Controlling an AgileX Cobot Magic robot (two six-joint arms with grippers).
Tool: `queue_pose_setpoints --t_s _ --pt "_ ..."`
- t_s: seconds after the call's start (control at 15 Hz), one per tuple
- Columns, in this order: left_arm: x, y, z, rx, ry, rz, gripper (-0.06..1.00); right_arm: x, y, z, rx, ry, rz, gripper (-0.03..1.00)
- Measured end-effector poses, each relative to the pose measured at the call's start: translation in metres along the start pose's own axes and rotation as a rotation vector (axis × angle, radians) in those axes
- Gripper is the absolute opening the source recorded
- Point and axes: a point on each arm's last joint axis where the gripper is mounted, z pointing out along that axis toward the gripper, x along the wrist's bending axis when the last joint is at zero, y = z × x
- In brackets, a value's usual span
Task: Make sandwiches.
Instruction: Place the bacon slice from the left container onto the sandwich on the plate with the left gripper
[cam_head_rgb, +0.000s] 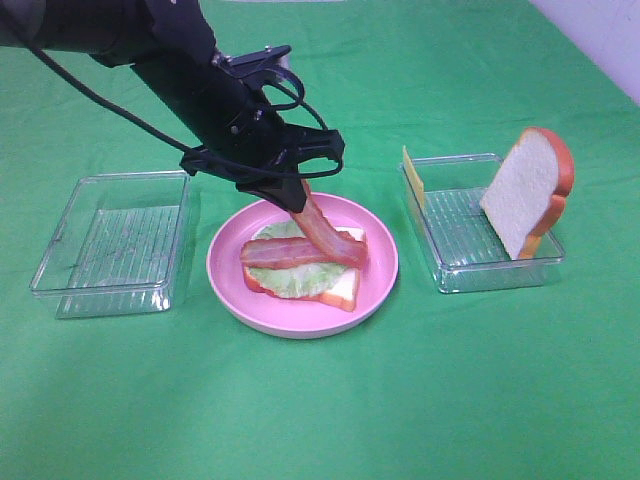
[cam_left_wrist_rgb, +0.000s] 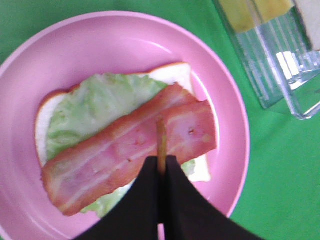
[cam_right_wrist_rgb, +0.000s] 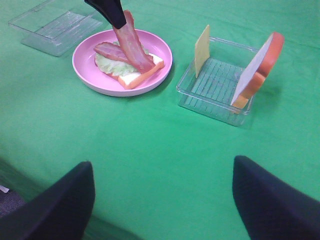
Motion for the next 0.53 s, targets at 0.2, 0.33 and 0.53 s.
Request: queue_pose_setpoints --t_s 0.2,0.33,0.53 --pt "0.0039 -0.0024 -0.0002 0.027 0.042 -0.002 0.01 0.0000 0.0000 0.0000 0.000 0.000 0.000 0.73" --pt "0.0041 -0.0029 -0.0002 0.033 0.045 -0.005 0.16 0.0000 0.0000 0.0000 0.000 0.000 0.000 0.73" --pt "0.0055 -0.0033 -0.0003 0.036 0.061 -0.047 0.58 0.0000 0.0000 0.0000 0.000 0.000 0.000 0.73"
